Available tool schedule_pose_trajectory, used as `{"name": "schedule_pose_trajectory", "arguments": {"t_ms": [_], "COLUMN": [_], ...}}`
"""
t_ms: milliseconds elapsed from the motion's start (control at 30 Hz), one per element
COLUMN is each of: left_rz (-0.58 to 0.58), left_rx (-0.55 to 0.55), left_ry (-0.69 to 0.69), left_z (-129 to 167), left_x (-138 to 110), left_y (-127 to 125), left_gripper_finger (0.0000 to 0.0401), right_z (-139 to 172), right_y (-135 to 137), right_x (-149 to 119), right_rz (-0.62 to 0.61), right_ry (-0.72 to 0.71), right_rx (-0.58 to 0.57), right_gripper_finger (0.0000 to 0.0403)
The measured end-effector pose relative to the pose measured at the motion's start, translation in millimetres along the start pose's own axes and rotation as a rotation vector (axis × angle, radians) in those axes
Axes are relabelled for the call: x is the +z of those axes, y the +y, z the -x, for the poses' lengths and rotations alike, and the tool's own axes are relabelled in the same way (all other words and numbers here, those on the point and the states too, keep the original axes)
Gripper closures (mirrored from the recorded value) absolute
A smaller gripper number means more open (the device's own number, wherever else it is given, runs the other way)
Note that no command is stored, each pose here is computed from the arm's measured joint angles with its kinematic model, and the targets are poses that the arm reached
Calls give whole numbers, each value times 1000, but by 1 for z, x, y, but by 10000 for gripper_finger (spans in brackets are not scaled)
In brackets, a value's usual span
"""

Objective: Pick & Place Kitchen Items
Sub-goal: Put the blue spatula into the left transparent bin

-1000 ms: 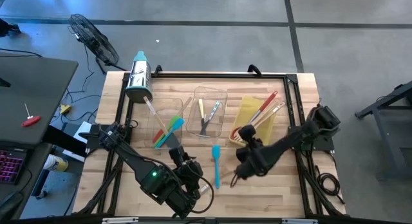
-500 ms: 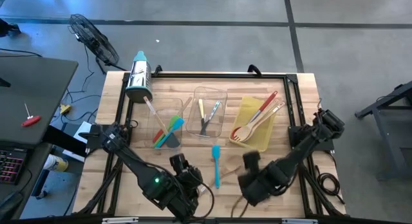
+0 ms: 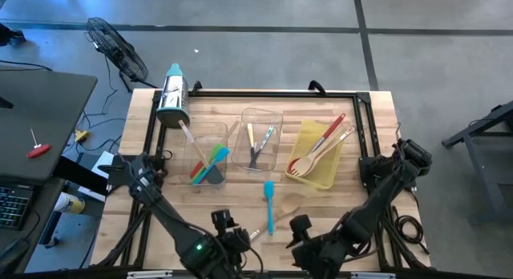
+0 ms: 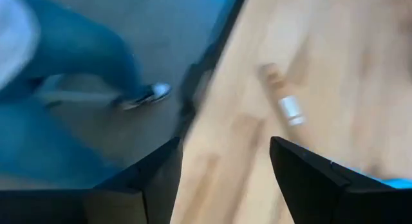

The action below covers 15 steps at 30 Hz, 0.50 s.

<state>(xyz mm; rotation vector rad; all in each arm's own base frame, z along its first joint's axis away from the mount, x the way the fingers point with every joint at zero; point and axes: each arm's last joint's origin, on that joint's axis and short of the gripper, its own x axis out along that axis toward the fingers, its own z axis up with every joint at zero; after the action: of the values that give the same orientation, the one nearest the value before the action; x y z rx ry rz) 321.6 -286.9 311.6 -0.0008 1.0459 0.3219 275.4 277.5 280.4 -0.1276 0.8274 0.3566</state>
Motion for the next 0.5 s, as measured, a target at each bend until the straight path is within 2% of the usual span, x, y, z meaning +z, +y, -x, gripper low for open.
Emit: {"name": "schedule_pose_trajectory", "arguments": {"t_ms": [200, 500], "left_rz": [-14, -75], "left_rx": [-7, -59], "left_ry": [-65, -164], "left_z": [4, 5], "left_x": [-2, 7], "left_y": [-6, -15], "left_gripper_finger": [111, 111], "right_z": [-20, -53], "right_y": [9, 9], "right_x": [-20, -61], "right_rz": [9, 27], "right_ry": [-132, -306], "right_rx": [-80, -117], "right_gripper_finger": [176, 176]}}
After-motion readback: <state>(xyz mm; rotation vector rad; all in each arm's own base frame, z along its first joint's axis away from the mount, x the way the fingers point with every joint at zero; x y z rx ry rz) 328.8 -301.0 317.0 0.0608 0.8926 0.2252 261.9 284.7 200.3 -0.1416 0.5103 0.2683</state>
